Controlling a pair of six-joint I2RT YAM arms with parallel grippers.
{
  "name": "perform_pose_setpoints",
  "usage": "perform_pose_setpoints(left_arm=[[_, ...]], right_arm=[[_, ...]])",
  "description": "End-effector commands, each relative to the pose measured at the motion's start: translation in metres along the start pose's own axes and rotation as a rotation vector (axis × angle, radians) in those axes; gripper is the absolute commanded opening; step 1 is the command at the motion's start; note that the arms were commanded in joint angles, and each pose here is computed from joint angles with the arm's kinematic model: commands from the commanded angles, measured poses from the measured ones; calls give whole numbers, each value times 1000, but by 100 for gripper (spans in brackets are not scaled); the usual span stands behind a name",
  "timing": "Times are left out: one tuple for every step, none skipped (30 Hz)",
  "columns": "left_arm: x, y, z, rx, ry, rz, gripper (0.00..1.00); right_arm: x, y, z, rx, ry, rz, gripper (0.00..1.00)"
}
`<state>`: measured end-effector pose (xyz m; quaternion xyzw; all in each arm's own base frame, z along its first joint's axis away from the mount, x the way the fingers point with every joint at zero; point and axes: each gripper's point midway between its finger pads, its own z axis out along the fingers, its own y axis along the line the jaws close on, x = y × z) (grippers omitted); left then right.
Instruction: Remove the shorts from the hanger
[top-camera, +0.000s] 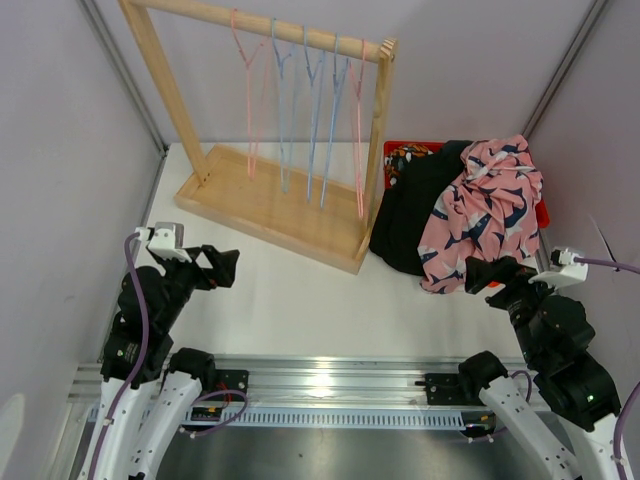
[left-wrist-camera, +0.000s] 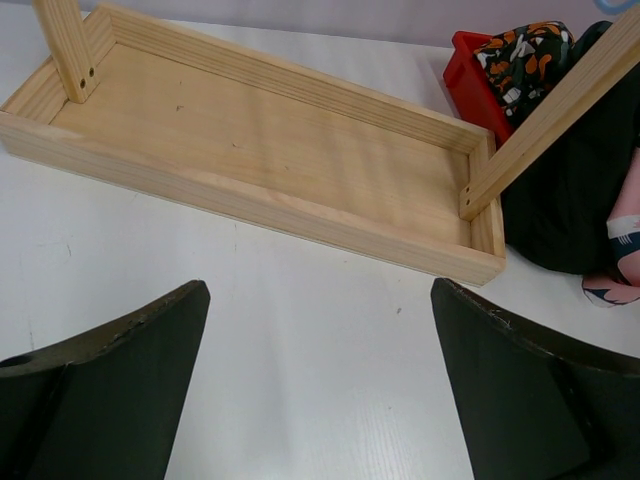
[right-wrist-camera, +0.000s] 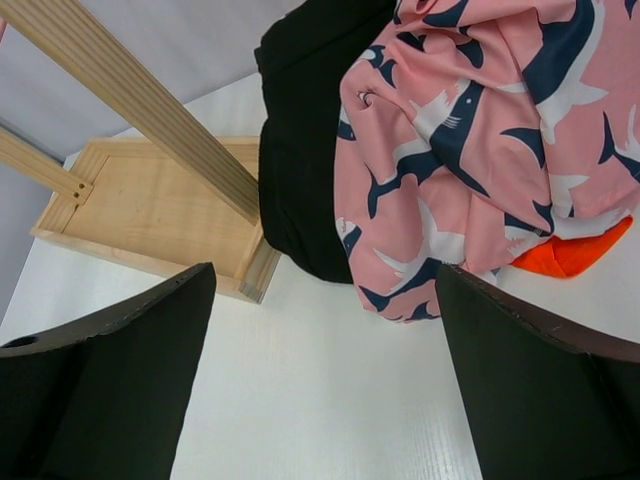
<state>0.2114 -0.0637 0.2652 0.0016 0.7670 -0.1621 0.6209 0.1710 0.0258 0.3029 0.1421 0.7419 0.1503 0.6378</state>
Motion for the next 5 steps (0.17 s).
perform_pose_setpoints(left_arm=[[-9,-3,1,17,-33,6,99],[-8,-3,2,15,-32,6,99],[-8,-3,2,14,-32,4,99],[-7,-3,2,13,-30,6,99],[-10,-3,1,13,-37,4,99]], right_arm=[[-5,5,2,-22,-23,-3,100],[-6,6,3,-26,-21,-6,99],[-4,7,4,-29,-11,-11,99],[-2,8,5,-28,-2,-15,99],[-3,8,6,-23,0,-16,100]])
